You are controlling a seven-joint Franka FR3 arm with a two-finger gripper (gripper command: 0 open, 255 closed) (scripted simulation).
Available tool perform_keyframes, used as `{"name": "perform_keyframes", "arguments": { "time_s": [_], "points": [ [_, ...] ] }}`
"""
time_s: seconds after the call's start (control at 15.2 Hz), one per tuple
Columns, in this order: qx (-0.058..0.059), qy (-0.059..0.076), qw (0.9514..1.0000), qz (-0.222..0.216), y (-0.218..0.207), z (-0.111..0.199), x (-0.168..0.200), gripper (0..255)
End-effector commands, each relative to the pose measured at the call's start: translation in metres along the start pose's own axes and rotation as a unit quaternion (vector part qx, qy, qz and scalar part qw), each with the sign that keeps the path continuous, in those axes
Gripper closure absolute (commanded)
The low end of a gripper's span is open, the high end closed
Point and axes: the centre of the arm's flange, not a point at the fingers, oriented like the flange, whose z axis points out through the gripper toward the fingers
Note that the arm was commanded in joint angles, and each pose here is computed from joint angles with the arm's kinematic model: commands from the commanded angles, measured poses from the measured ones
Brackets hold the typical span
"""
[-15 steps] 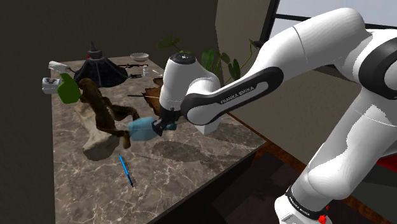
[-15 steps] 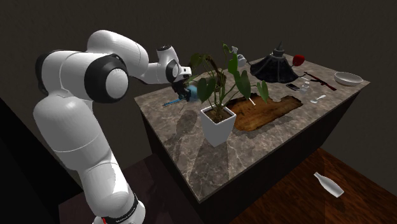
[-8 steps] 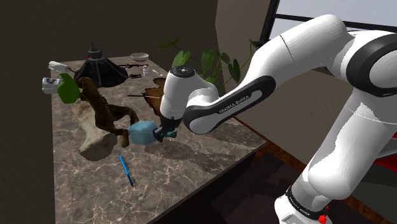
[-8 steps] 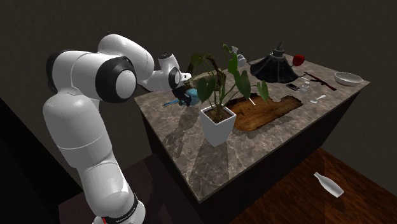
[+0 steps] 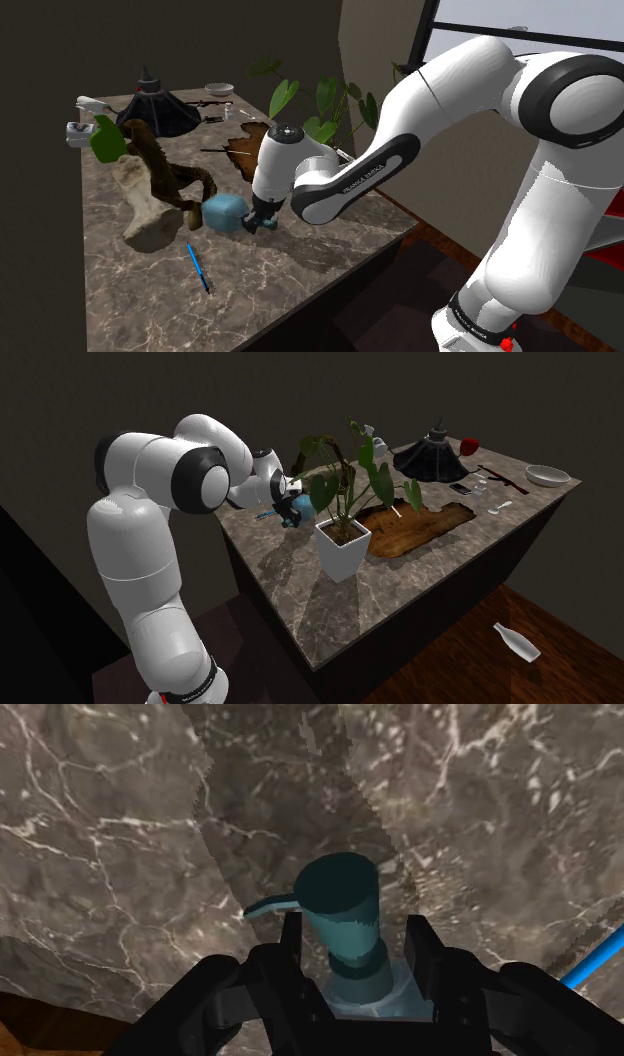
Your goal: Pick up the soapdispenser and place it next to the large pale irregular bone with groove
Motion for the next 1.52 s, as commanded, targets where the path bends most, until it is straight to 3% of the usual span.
{"name": "perform_keyframes", "arguments": {
  "time_s": [0.0,0.46,0.53,0.86,1.12,1.45],
  "points": [
    [0.000,0.001,1.0000,0.000,0.000,0.009,-0.002,255],
    [0.000,0.001,1.0000,0.000,0.000,0.009,-0.002,255],
    [0.000,0.001,1.0000,0.000,0.000,0.009,-0.002,0],
    [0.000,0.001,1.0000,0.000,0.000,0.009,-0.002,0],
    [0.000,0.001,1.0000,0.000,0.000,-0.041,-0.002,0],
    [0.000,0.001,1.0000,0.000,0.000,-0.041,-0.002,0]
  ]
}}
